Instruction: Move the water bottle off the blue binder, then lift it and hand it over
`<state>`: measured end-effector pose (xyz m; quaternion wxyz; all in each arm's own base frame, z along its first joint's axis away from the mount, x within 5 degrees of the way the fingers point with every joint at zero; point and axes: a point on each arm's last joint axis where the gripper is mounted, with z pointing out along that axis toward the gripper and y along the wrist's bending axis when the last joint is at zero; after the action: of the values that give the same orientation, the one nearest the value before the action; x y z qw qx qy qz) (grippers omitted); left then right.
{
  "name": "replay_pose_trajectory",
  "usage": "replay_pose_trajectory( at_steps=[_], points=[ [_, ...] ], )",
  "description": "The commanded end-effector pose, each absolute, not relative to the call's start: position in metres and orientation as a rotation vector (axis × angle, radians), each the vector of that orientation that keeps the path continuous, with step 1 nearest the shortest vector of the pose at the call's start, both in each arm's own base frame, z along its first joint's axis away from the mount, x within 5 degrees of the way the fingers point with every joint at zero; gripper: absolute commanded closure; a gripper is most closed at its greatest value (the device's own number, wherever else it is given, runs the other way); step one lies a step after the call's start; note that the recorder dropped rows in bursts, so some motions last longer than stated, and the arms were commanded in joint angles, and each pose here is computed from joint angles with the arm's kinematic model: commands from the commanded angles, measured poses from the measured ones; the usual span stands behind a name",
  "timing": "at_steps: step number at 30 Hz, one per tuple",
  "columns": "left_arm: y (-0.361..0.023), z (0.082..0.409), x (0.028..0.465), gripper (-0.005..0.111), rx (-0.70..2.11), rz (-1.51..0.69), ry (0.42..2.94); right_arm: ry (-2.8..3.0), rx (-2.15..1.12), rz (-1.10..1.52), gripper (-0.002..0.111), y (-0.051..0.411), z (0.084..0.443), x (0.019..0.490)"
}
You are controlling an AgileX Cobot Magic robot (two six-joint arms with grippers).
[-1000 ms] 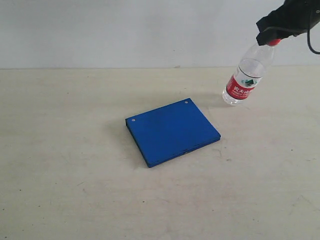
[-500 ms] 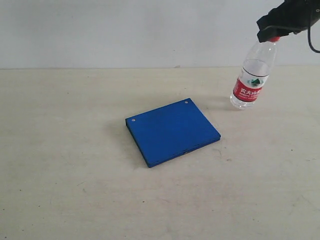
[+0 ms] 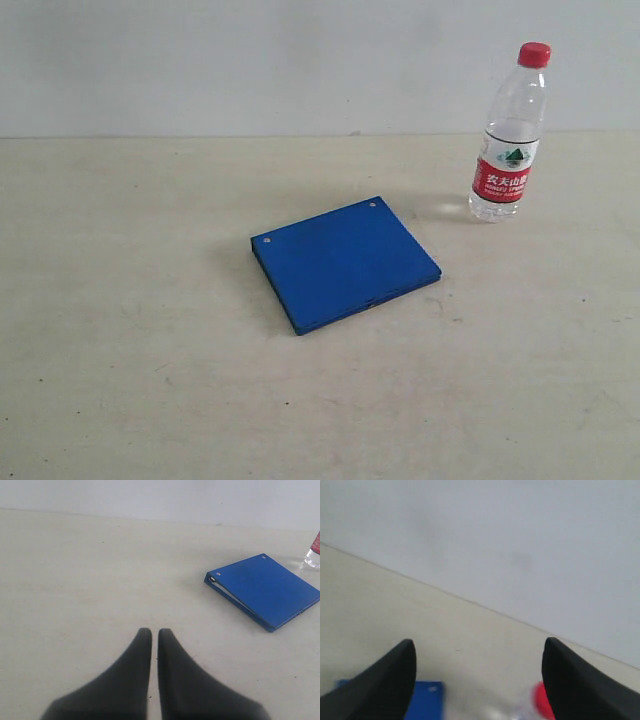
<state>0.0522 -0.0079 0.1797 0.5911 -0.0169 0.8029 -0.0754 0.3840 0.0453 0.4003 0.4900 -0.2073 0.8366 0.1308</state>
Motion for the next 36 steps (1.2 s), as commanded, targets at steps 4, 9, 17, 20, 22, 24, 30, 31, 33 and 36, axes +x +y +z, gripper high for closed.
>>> replay_pose_trajectory(
  at_steps=[4, 9, 17, 20, 22, 24, 30, 31, 33, 36],
  points=[
    [-0.008, 0.179, 0.052, 0.102, -0.038, -0.179, 1.864, 2.153, -1.039, 0.730, 0.050, 0.135, 0.413, 0.298],
    [-0.008, 0.179, 0.052, 0.102, -0.038, -0.179, 1.864, 2.236, -1.388, 0.632, 0.089, 0.177, 0.357, 0.280],
    [-0.008, 0.181, 0.053, 0.102, -0.030, -0.168, 1.847, 2.434, -1.313, 0.492, 0.108, 0.177, 0.234, 0.278],
    [-0.010, 0.189, 0.054, 0.102, -0.168, -0.322, 1.759, 2.523, -1.240, 0.550, 0.108, 0.172, 0.205, 0.265],
    [-0.013, 0.195, 0.055, 0.102, -0.340, -0.533, 1.680, 2.557, -1.218, 0.568, 0.108, 0.169, 0.192, 0.257],
    [-0.015, 0.199, 0.055, 0.102, -0.498, -0.733, 1.613, 2.569, -1.247, 0.553, 0.107, 0.166, 0.185, 0.252],
    [-0.021, 0.197, 0.053, 0.102, -0.542, -0.847, 1.646, 2.639, -1.266, 0.580, 0.068, 0.163, 0.181, 0.244],
    [-0.018, 0.199, 0.054, 0.102, -0.546, -0.823, 1.612, 2.653, -1.248, 0.584, 0.056, 0.163, 0.181, 0.244],
    [-0.007, 0.209, 0.056, 0.102, -0.550, -0.716, 1.475, 2.657, -1.197, 0.571, 0.039, 0.163, 0.181, 0.247],
    [0.012, 0.227, 0.053, 0.102, -0.605, -0.573, 1.212, 2.647, -1.080, 0.536, 0.036, 0.164, 0.182, 0.254]
  ],
)
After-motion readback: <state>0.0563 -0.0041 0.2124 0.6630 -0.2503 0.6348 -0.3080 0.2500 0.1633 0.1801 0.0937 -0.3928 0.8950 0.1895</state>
